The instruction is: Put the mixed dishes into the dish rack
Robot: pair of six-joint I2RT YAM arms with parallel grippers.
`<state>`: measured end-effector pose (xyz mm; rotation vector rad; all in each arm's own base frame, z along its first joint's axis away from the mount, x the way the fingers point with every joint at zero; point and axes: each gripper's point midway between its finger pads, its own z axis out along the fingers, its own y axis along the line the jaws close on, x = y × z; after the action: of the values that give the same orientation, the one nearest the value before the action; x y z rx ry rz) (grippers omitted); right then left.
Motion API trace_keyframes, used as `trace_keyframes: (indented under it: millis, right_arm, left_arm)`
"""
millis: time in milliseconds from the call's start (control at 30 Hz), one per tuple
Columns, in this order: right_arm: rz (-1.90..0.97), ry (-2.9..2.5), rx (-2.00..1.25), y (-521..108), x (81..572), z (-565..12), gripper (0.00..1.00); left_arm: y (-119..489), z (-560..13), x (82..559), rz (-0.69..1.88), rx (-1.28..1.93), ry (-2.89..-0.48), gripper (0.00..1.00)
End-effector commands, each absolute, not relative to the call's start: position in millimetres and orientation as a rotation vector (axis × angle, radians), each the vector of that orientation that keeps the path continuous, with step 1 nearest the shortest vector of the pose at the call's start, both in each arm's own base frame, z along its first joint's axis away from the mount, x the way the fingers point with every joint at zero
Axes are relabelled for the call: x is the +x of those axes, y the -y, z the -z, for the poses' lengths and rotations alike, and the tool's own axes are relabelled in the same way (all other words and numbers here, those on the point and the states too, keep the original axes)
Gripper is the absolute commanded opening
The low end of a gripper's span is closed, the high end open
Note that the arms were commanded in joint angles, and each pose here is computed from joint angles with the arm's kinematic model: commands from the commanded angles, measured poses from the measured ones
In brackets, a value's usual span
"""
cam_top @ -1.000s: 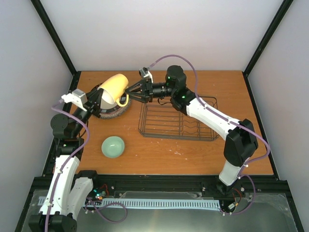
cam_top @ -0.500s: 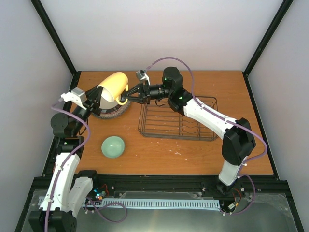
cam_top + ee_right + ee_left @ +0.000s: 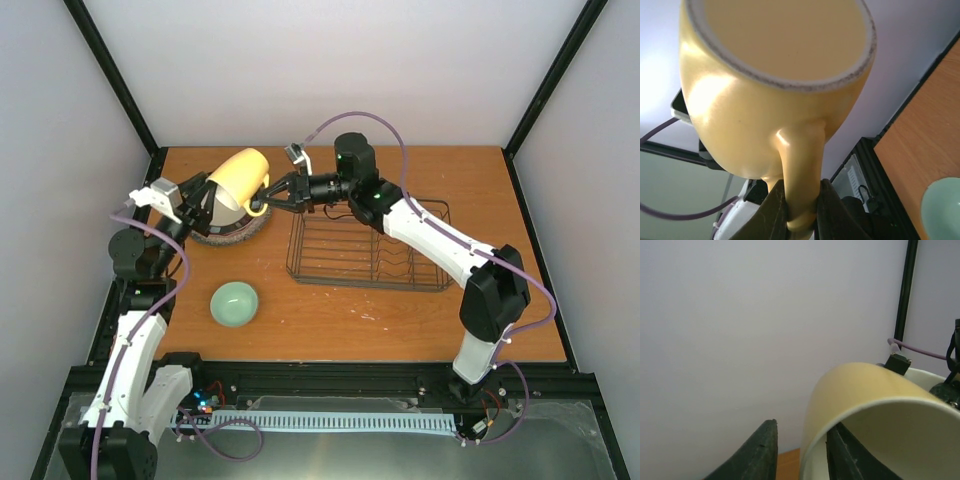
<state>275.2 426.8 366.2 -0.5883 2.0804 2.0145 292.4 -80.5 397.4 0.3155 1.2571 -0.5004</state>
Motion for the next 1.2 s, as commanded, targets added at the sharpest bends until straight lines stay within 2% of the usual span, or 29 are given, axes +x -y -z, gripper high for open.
trace_keyframes:
  millis: [0, 133, 200, 333, 500, 700, 900, 1167]
  right_arm:
    - [-1.926, -1.944, -0.642, -409, 280, -402, 0.03]
    - [-1.877, -1.946, -0.605, -399, 294, -400, 0.03]
    - [-1.822, -1.968, -0.574, -390, 303, -397, 0.03]
    - [-1.479, -2.053, -0.525, -357, 332, -384, 0.03]
    - [-0.94, -2.113, -0.467, -303, 362, -360, 0.03]
    - [-0.516, -2.139, -0.358, -243, 374, -322, 0.03]
    - [-0.34, -2.177, -0.375, -225, 371, -285, 0.03]
    - [-0.219, -2.196, -0.509, -247, 366, -239, 0.03]
  left_arm:
    - [76, -417, 293, 0.462, 0.306, -1.209, 0.33]
    - [73, -416, 297, 0.436, 0.296, -1.221, 0.43]
    - [68, -417, 300, 0.403, 0.277, -1.234, 0.45]
    - [44, -417, 307, 0.284, 0.163, -1.288, 0.54]
    - [25, -410, 308, 0.149, 0.115, -1.342, 0.54]
    - [15, -388, 307, 0.081, 0.084, -1.385, 0.56]
    - [11, -365, 311, 0.076, 0.058, -1.432, 0.56]
    - [6, -349, 317, 0.05, 0.038, -1.462, 0.56]
